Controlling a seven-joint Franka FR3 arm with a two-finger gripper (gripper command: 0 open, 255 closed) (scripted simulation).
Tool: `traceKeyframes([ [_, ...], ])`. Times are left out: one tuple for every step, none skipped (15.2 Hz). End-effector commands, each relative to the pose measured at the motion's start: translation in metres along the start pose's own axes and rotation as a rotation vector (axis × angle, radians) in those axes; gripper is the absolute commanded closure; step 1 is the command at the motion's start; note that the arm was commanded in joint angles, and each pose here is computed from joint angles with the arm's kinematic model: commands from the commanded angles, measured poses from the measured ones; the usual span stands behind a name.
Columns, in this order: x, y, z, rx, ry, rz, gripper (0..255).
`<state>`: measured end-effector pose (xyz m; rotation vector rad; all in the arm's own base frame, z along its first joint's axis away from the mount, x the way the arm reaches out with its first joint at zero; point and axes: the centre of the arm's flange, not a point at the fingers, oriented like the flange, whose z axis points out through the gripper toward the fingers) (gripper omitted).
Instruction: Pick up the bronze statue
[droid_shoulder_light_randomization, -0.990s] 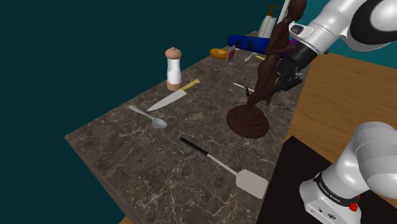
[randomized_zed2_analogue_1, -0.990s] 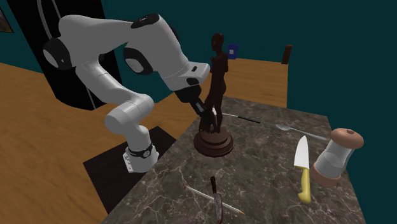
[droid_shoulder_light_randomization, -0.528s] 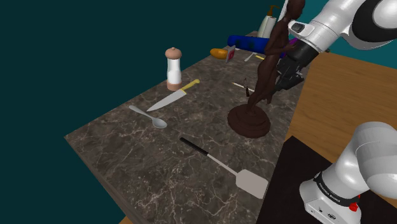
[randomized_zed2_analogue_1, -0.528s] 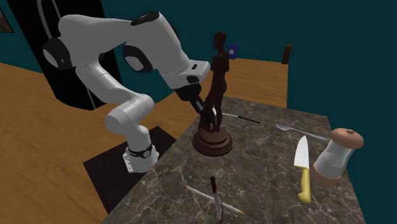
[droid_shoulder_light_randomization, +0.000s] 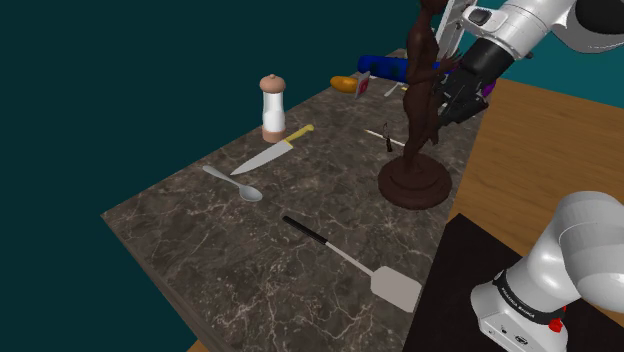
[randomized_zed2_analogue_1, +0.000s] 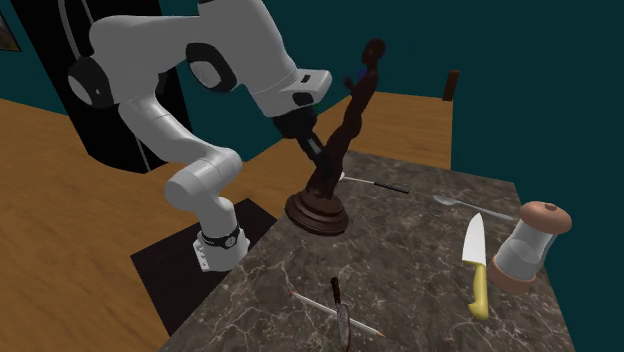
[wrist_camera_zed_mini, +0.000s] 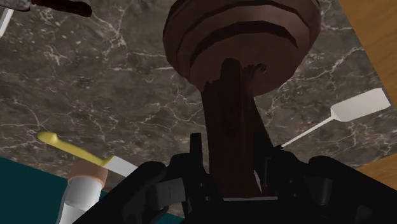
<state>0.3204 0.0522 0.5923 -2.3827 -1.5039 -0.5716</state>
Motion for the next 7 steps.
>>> traceKeyframes([
  [0.005, 0.000, -0.010, -0.002, 0.002, 0.000, 255],
  [0.008, -0.001, -0.015, -0.002, 0.002, 0.000, 255],
  [0.010, -0.001, -0.019, -0.002, 0.002, 0.000, 255],
  [0.012, -0.001, -0.024, -0.002, 0.002, 0.000, 255],
  [0.015, -0.001, -0.029, -0.002, 0.002, 0.000, 255],
  [0.015, -0.001, -0.029, -0.002, 0.002, 0.000, 255],
  [0.015, -0.001, -0.029, -0.002, 0.002, 0.000, 255],
])
